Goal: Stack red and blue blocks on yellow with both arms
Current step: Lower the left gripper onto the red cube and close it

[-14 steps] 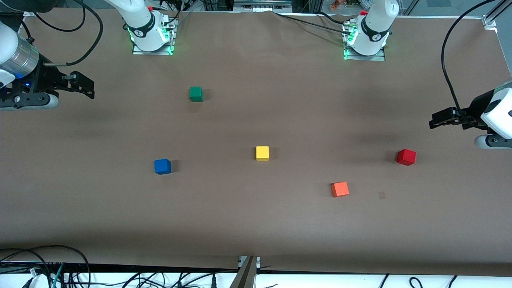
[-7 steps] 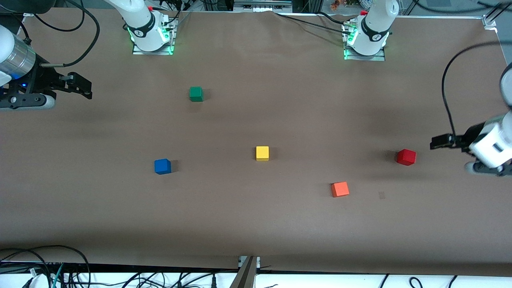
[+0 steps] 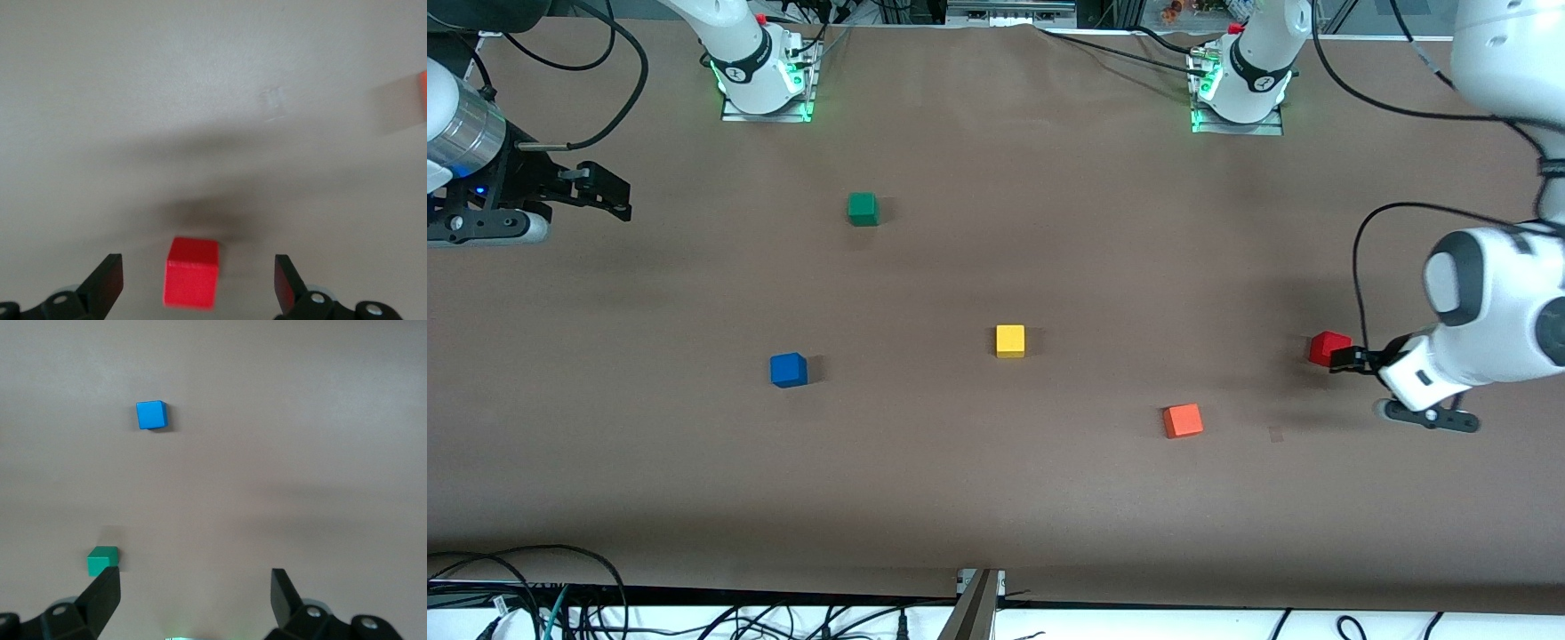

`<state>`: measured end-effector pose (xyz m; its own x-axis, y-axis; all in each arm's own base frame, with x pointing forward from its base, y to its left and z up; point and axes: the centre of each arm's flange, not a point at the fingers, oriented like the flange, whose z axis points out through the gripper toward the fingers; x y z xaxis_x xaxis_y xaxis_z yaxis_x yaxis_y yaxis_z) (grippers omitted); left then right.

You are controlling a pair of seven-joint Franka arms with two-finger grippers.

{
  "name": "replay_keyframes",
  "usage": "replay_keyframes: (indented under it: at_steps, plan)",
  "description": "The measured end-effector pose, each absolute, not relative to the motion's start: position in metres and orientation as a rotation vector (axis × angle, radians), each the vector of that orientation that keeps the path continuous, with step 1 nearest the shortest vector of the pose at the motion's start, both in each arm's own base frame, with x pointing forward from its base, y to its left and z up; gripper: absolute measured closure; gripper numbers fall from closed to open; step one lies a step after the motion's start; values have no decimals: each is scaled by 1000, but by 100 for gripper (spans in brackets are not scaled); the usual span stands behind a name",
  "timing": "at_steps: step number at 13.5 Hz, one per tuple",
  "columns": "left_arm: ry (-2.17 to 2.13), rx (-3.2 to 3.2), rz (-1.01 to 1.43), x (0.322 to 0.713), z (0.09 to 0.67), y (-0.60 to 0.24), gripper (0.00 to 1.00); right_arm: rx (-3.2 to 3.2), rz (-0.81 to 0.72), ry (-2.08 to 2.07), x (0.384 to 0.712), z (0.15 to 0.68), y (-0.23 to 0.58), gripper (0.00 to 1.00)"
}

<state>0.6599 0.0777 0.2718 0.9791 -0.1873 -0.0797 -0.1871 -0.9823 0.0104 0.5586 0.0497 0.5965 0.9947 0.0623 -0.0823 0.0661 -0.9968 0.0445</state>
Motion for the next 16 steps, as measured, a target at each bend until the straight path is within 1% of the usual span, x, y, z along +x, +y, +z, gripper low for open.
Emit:
replay_keyframes:
  at_steps: [2,6,10,11,12,15,16]
  plan:
    - [-317,3119,-127,647,243,87,0,3090,-125,99,559,596,50,0]
    - [-330,3112,-146,629,216,93,0,3090,-126,99,559,596,49,0]
    - [-296,3105,-187,612,203,105,0,3090,-126,98,559,596,49,0]
    - [-294,3104,-194,610,202,106,4,3090,-126,97,559,596,49,0]
    - [-294,3103,-195,609,202,106,4,3090,-126,97,559,596,49,0]
    - [-297,3103,-189,608,205,104,33,3090,-126,97,559,596,49,0]
    - [-299,3103,-188,608,206,104,45,3090,-126,97,559,596,49,0]
